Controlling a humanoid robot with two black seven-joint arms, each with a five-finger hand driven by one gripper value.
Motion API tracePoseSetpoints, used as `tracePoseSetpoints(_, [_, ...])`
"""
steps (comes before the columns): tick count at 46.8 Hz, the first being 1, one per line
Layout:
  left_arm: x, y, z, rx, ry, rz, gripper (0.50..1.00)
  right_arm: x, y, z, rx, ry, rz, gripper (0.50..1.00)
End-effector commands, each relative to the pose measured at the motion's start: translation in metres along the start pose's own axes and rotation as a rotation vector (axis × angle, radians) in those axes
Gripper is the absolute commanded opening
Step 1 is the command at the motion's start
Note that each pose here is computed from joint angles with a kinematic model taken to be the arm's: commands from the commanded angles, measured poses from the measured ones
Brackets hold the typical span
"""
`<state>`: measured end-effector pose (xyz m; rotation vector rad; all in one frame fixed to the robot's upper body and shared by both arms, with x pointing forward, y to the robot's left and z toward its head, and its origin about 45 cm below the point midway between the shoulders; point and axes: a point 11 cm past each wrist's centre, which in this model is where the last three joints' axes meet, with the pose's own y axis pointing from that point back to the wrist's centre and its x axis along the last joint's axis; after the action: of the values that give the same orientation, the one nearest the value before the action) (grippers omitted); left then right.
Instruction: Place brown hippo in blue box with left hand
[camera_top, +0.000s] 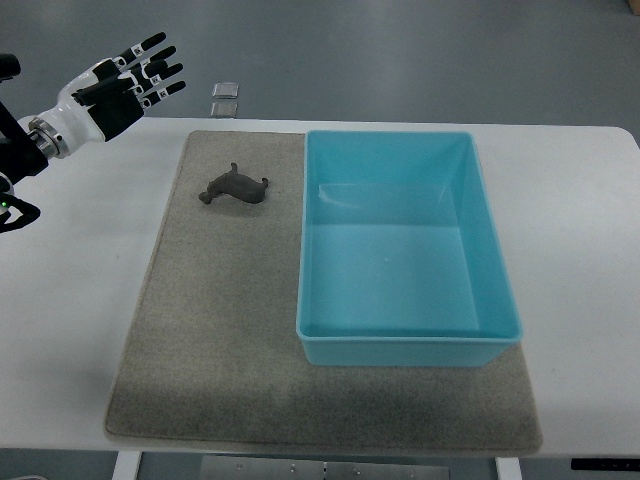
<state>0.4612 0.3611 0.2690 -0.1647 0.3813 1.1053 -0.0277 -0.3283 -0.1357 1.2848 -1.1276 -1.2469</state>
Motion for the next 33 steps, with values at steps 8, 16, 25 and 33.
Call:
tracePoseSetpoints(8, [-0.002,-0.003,-0.005,0.093,-0.308,-0.015,1.000,0.000,0.000,0.000,0.000,0.000,0.000,0.936])
tracePoseSetpoints(16, [-0.002,-0.005,-0.008,0.175,-0.509,-0.020,1.000,0.000,0.000,0.000,0.000,0.000,0.000,0.936])
tracePoseSetpoints(25, [-0.004,-0.004,0.006,0.201,-0.753,-0.062,1.000,0.000,0.000,0.000,0.000,0.000,0.000,0.936])
tracePoseSetpoints(33, [-0.010,-0.005,0.015,0.253,-0.937,-0.103,1.000,0.000,0.000,0.000,0.000,0.000,0.000,0.936])
